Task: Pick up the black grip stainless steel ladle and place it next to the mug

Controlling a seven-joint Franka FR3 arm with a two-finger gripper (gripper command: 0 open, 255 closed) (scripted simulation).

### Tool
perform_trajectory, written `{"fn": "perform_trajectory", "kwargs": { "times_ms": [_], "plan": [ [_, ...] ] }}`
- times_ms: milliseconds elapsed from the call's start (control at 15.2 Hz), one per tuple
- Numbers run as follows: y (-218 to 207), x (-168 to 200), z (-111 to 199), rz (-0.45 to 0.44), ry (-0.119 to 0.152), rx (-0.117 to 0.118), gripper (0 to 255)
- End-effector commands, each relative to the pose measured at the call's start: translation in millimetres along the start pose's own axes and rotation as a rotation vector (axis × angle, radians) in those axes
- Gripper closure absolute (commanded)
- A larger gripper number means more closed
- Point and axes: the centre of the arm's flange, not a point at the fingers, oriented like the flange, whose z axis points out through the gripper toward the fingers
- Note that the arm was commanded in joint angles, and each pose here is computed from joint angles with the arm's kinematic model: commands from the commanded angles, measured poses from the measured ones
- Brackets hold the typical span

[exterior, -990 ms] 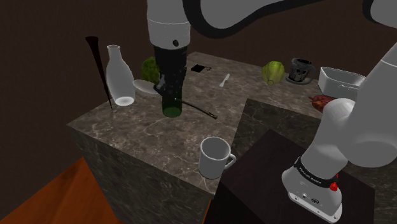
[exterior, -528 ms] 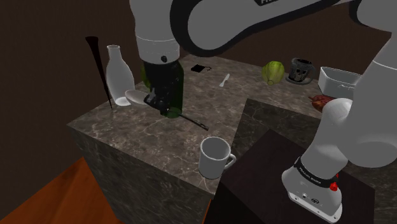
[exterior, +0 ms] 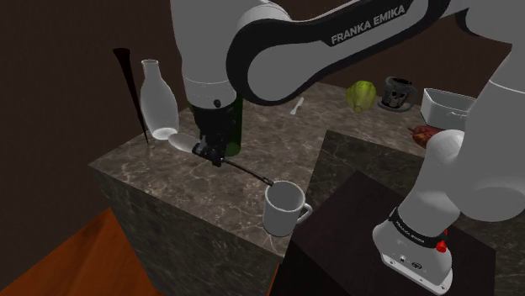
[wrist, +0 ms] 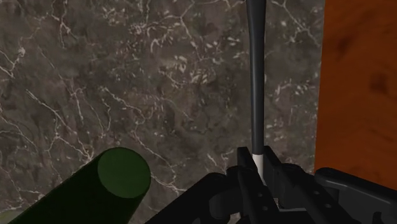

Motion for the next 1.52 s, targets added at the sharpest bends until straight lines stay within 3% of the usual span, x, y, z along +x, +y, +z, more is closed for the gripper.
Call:
{"fn": "perform_trajectory", "kwargs": {
  "times_ms": [0, 990, 1188, 1254, 1320, 1452],
  "plan": [
    [0, 0, 11, 0.0, 0.0, 0.0, 255],
    [-9, -2, 90, 0.0, 0.0, 0.0, 255],
    [-10, -2, 93, 0.0, 0.0, 0.0, 255],
    [-9, 0, 85, 0.003, 0.016, 0.004, 255],
    [-9, 0, 85, 0.003, 0.016, 0.004, 0],
    [3, -5, 62, 0.032, -0.034, 0.069, 0]
  ]
}}
